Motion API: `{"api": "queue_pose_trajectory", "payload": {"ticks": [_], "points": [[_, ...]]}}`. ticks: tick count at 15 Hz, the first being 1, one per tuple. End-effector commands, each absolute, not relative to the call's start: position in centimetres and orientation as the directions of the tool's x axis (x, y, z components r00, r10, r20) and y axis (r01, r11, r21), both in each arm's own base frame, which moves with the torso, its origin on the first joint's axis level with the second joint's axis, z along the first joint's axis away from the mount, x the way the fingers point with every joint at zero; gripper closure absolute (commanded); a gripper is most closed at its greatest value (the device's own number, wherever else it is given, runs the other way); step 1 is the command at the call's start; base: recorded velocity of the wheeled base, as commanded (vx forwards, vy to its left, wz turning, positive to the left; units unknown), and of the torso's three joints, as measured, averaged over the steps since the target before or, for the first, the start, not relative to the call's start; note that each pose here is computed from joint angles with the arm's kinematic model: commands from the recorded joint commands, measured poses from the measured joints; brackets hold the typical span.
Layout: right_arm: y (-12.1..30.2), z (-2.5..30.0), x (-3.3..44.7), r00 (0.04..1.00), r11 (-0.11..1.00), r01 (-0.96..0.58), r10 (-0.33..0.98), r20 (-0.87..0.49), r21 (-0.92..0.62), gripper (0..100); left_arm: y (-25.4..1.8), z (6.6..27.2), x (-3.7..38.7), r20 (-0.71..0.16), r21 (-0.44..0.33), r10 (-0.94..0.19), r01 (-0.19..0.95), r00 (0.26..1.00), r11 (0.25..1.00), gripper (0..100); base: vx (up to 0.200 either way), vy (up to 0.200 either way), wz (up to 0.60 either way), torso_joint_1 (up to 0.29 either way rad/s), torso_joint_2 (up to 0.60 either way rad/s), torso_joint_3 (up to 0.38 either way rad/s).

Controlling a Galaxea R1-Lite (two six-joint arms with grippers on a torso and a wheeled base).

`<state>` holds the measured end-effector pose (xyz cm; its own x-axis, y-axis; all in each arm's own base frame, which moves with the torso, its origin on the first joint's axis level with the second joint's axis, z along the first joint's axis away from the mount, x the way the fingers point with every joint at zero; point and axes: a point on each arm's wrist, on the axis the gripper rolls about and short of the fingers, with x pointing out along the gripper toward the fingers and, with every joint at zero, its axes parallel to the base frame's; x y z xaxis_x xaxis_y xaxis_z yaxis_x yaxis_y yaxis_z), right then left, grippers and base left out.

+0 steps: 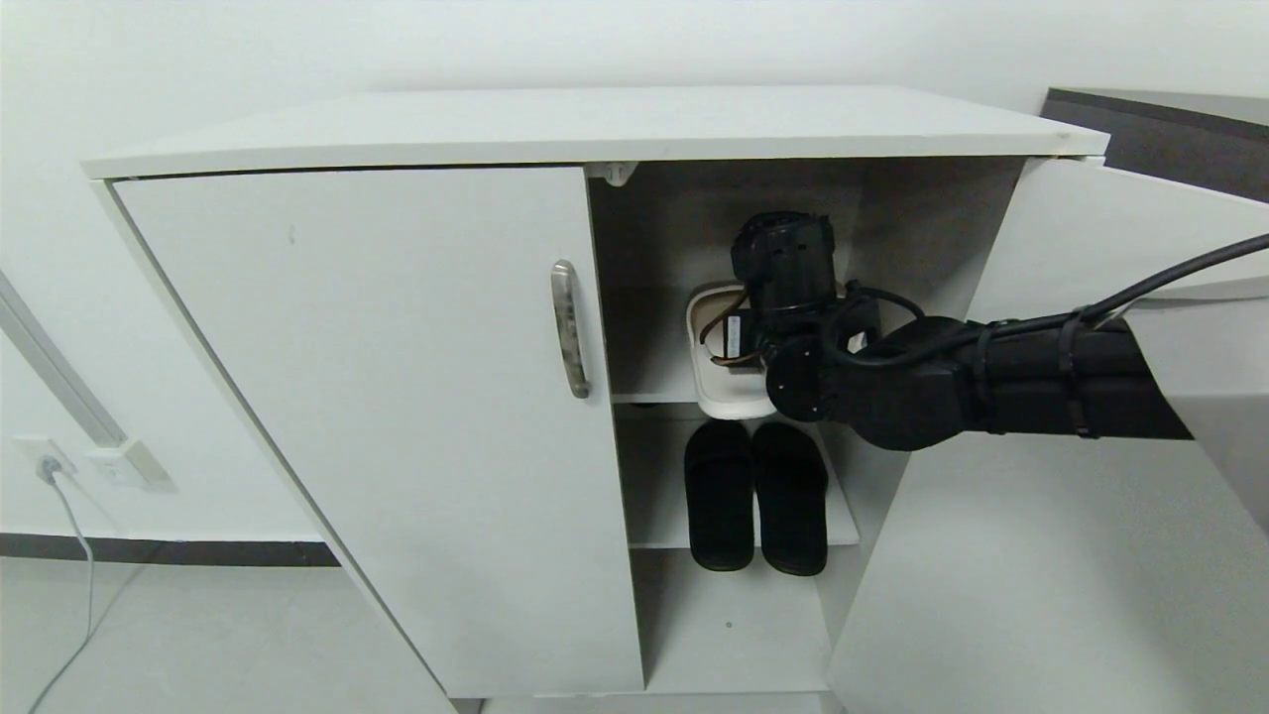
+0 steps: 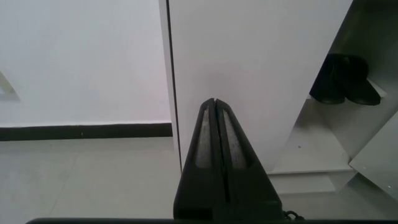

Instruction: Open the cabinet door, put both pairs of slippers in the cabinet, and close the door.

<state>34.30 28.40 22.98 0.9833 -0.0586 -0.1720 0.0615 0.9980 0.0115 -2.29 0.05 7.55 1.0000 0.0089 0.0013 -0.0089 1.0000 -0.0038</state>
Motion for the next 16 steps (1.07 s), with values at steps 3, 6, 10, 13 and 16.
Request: {"api": "queue_pose_trajectory", "payload": {"ticks": [3, 6, 10, 13, 16], "points": [[28.4, 22.7, 34.5, 0.982, 0.998, 0.064, -0.062, -0.177, 0.008, 100, 0.0, 7.5, -2.3, 0.000, -0.006, 0.008, -0.008, 1.000, 1.000, 100, 0.000, 0.000, 0.00, 0.000, 0.00, 0.000], [28.3, 22.8, 34.5, 0.982, 0.998, 0.064, -0.062, -0.177, 0.008, 0, 0.0, 7.5, -2.3, 0.000, -0.005, 0.008, -0.008, 1.000, 1.000, 100, 0.000, 0.000, 0.00, 0.000, 0.00, 0.000], [28.2, 23.2, 33.9, 0.981, 0.998, 0.059, -0.057, -0.184, 0.001, 0, 0.0, 7.5, -2.3, 0.000, -0.006, 0.009, -0.009, 1.000, 1.000, 100, 0.000, 0.000, 0.00, 0.000, 0.00, 0.000], [28.1, 24.3, 31.8, 0.983, 0.999, 0.033, -0.031, -0.180, 0.010, 0, 0.0, 7.5, -2.3, 0.000, -0.005, 0.009, -0.009, 1.000, 1.000, 100, 0.000, 0.000, 0.00, 0.000, 0.00, 0.000], [27.9, 24.9, 28.7, 0.982, 1.000, -0.016, 0.017, -0.190, 0.003, 0, 0.0, 7.5, -2.3, 0.000, -0.005, 0.008, -0.008, 1.000, 1.000, 100, 0.000, 0.000, 0.00, 0.000, 0.00, 0.000]]}}
